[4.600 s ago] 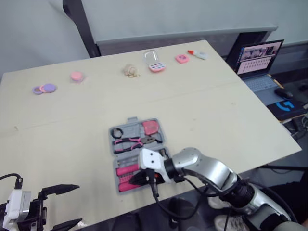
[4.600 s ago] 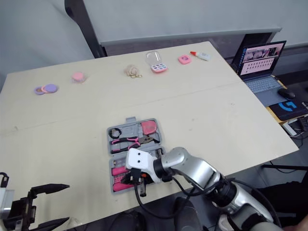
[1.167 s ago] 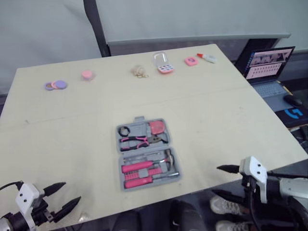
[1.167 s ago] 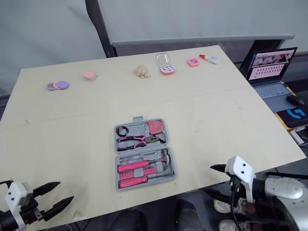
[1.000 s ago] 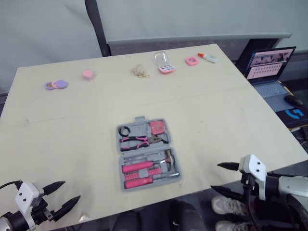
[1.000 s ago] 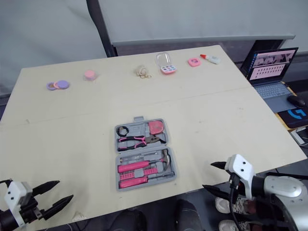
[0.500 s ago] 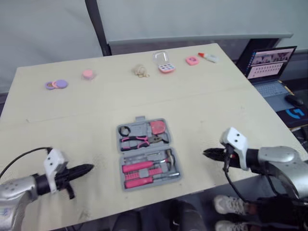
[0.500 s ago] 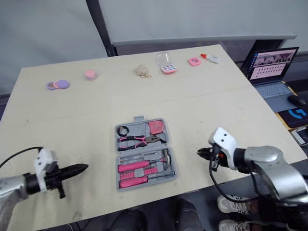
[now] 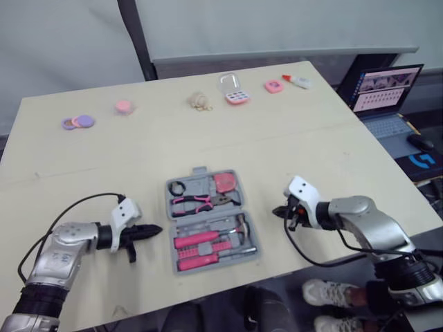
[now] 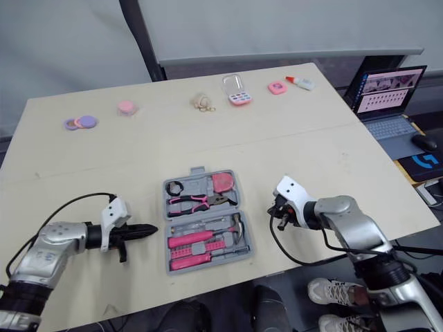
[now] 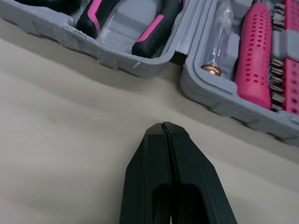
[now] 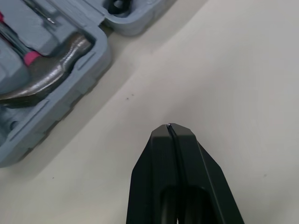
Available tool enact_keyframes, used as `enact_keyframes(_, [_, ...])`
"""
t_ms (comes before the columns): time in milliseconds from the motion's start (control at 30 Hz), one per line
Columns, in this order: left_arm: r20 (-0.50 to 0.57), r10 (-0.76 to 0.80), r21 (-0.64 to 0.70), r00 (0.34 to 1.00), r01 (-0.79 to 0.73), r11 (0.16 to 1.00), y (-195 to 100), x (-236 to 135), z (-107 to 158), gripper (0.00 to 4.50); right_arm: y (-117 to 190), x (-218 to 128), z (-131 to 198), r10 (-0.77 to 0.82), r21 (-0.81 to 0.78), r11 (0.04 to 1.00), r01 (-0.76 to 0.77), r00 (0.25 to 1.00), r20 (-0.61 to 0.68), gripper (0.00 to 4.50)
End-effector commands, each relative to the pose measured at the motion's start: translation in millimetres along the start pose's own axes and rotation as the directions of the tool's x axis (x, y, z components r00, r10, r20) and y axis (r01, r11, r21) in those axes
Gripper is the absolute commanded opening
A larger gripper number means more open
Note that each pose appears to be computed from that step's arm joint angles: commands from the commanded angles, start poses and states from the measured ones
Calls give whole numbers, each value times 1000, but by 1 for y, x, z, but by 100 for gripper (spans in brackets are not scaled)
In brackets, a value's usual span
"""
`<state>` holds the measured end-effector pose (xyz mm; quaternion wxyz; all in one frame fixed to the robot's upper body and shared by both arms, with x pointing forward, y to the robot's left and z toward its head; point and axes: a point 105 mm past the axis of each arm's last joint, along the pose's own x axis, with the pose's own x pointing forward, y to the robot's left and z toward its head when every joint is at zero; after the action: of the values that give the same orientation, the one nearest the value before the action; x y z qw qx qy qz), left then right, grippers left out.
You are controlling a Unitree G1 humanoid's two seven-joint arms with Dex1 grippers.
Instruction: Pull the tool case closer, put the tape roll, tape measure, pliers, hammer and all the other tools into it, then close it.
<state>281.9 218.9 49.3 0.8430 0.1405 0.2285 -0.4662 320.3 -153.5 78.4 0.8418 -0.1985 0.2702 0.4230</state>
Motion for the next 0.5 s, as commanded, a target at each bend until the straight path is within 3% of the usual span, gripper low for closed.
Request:
enact_keyframes(33, [-8, -10, 24, 1000, 10, 1000, 0, 6, -1, 0, 0, 5, 10, -3, -23, 1000, 3, 1000, 23, 3])
enact_keyframes(500, [45, -22, 31, 999, 20, 999, -5, 27, 8, 0, 8, 31, 26, 36, -35, 999, -34, 998, 57, 3])
